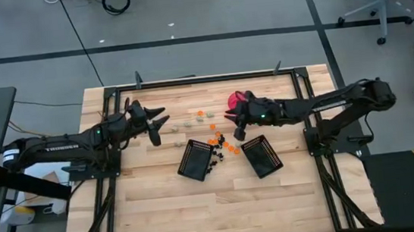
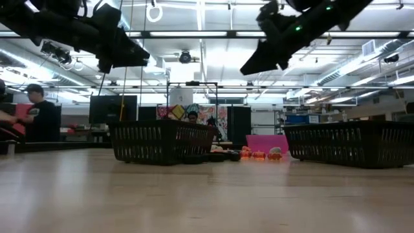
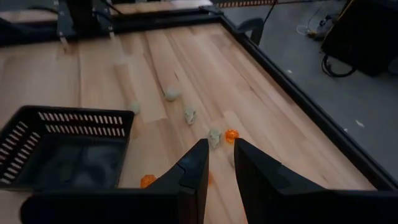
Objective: Sort Halloween decoration
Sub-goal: Put the white skull toy into the pink container
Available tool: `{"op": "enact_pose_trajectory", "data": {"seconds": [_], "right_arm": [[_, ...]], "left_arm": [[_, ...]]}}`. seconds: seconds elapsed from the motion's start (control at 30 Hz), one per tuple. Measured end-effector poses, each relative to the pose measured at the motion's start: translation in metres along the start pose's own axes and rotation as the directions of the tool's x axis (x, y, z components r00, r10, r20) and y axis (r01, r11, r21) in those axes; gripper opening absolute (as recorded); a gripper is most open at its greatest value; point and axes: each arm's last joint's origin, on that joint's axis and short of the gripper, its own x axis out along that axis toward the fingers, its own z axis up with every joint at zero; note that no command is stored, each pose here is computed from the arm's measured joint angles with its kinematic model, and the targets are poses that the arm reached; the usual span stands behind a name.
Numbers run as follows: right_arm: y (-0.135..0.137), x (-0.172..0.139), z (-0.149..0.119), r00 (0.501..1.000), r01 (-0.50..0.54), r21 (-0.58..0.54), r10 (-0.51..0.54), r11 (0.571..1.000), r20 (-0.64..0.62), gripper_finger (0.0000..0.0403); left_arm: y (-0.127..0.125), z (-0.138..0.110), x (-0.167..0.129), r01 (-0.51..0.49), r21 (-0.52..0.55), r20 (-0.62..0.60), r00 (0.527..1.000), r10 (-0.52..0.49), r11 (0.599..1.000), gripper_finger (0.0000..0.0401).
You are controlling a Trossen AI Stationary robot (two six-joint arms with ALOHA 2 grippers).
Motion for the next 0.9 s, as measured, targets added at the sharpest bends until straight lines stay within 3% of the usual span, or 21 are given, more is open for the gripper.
{"op": "enact_pose_trajectory", "data": {"seconds": [0.17, 0.37, 0.63, 0.77, 0.9], "right_arm": [[0.004, 0.022, 0.005, 0.997, -0.003, -0.081, -0.003, 0.997, -0.078, 0.0082], [-0.004, 0.035, 0.011, 0.957, 0.035, -0.123, -0.069, 0.992, -0.283, 0.0082], [-0.042, 0.028, 0.001, 0.765, 0.202, -0.136, -0.242, 0.970, -0.597, 0.0093], [-0.070, 0.021, -0.009, 0.651, 0.286, -0.120, -0.285, 0.951, -0.704, 0.0122], [-0.093, 0.019, -0.021, 0.594, 0.339, -0.113, -0.305, 0.934, -0.744, 0.0162]], "left_arm": [[0.004, -0.002, 0.001, -0.032, 0.003, -0.027, 0.999, 0.032, 0.999, 0.0155], [0.006, -0.005, 0.001, -0.043, -0.002, -0.053, 0.998, 0.042, 0.999, 0.0155], [0.006, -0.005, 0.001, -0.042, -0.004, -0.054, 0.998, 0.042, 0.999, 0.0155], [0.006, -0.005, 0.001, -0.042, -0.004, -0.055, 0.998, 0.042, 0.999, 0.0155], [0.006, -0.005, 0.001, -0.042, -0.004, -0.056, 0.998, 0.042, 0.999, 0.0155]]}}
